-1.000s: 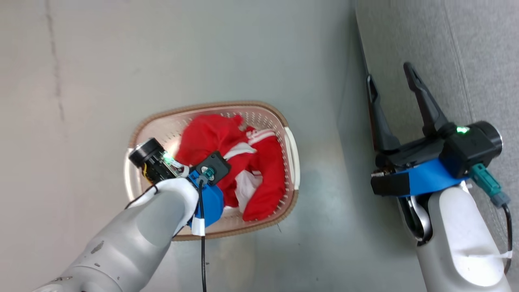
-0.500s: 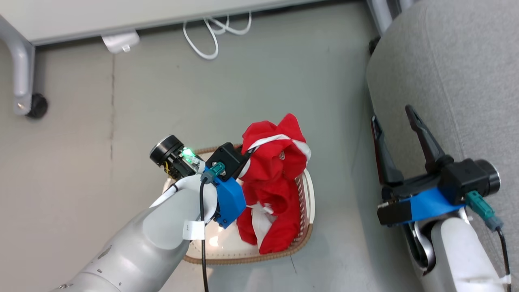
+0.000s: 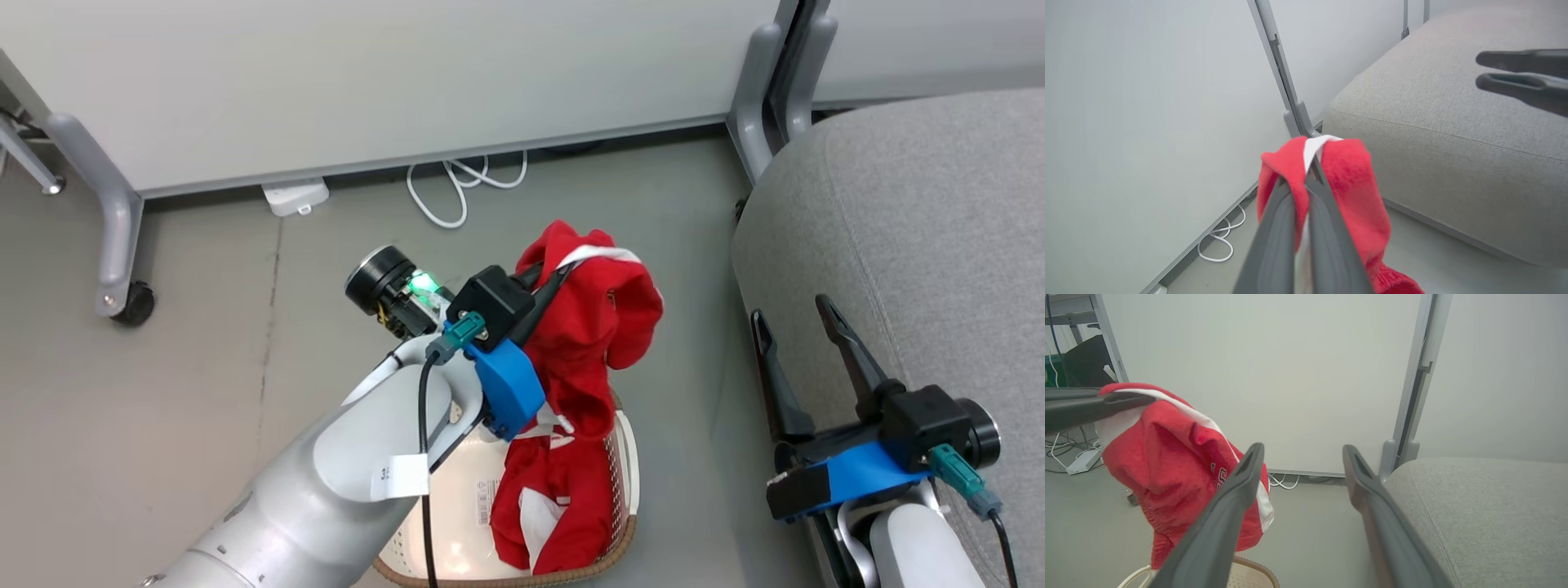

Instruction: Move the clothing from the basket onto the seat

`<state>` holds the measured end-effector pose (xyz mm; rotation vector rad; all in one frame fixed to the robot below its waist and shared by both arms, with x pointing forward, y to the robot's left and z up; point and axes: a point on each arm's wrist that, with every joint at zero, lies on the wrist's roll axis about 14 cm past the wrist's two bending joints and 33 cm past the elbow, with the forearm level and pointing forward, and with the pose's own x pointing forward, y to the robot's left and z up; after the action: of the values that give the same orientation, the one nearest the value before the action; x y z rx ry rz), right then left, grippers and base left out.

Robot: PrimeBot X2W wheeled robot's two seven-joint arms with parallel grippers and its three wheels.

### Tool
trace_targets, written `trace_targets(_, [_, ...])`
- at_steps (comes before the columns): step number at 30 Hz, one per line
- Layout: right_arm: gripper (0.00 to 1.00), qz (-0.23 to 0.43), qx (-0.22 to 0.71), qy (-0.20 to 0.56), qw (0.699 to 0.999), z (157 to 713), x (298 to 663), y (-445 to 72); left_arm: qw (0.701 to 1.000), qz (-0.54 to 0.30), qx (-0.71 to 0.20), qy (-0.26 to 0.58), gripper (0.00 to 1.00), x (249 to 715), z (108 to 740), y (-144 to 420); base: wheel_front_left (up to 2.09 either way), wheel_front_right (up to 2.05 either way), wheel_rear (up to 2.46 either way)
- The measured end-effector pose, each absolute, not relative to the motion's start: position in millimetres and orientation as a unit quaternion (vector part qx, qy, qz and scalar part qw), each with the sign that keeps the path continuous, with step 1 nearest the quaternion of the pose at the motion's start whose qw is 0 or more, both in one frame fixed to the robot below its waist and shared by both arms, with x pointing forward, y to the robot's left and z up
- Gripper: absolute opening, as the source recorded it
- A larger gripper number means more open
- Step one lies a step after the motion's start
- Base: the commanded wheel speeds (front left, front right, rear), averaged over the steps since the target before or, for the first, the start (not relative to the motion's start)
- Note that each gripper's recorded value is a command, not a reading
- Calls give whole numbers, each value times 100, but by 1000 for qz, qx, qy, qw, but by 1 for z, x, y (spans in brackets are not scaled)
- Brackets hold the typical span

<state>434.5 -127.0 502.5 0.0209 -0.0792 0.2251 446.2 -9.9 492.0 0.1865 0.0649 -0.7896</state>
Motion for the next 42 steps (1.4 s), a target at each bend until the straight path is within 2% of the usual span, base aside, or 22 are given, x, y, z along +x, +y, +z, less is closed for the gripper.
trace_targets(12, [100,115,13,-53,992,517,405,-125,917,-383,92,-57,0,431,563,-22,0,0,0])
trace_targets(25, [100,136,12,-57,989,520,392,-111,915,-382,97,-83,0,419,584,-23,0,0,0])
trace_targets(34, [100,189,3,-58,980,521,391,-78,916,-380,98,-84,0,420,584,-21,0,0,0])
trace_targets(42, [100,249,-30,-74,965,531,407,-47,915,-384,96,-83,0,423,581,-23,0,0,0])
